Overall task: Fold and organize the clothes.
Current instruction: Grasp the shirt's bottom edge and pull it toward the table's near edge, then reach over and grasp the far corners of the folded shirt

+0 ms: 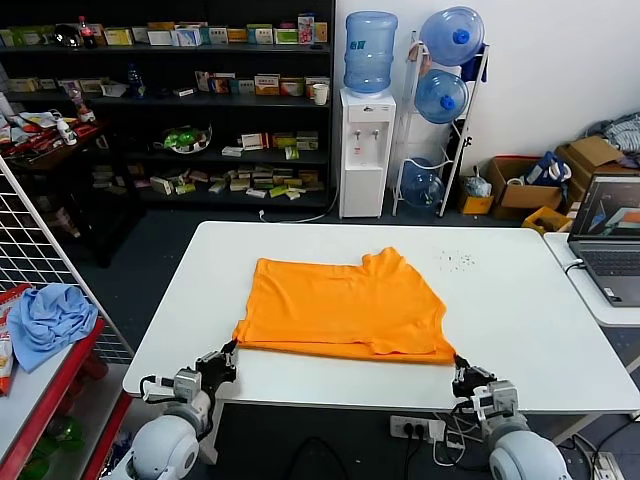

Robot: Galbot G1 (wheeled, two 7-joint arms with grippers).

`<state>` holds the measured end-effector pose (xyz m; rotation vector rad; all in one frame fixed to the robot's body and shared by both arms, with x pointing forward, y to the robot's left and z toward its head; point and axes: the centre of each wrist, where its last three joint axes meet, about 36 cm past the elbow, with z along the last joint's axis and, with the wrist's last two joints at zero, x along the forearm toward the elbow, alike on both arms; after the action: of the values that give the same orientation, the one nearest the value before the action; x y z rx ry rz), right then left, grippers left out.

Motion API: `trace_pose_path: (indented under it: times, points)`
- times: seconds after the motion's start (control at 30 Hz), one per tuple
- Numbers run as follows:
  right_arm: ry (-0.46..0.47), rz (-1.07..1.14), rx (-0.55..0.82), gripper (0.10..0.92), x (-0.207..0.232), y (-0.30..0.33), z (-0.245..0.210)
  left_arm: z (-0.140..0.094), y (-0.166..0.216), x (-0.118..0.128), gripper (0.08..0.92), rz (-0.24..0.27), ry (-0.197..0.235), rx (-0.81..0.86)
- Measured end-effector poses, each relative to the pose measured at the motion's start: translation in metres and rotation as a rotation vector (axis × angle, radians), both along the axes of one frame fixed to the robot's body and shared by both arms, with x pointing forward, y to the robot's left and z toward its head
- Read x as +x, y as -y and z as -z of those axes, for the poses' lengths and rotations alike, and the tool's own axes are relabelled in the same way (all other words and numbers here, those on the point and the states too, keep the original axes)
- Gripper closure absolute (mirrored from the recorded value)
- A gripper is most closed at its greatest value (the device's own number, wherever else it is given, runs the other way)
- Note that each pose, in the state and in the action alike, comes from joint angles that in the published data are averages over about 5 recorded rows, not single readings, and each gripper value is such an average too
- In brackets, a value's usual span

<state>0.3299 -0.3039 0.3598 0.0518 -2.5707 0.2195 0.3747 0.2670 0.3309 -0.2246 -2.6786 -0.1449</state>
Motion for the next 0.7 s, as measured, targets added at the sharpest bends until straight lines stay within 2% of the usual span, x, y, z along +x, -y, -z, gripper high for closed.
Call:
trace_pose_path:
  times: [0.23, 0.5, 0.7]
  points:
    - [-0.041, -0.016, -0.008, 0.881, -0.024, -0.004, -0.007, -0.011, -0.003, -0.028, 0.876, 0.017, -0.043, 0.028]
    - [-0.006, -0.031, -0.007, 0.668, -0.028, -0.003, -0.029, -0.028, -0.003, -0.046, 0.654, 0.025, -0.084, 0.051]
    - [0.069, -0.038, 0.026, 0.495, -0.013, 0.006, -0.042, -0.043, -0.005, -0.043, 0.481, 0.029, -0.069, 0.065]
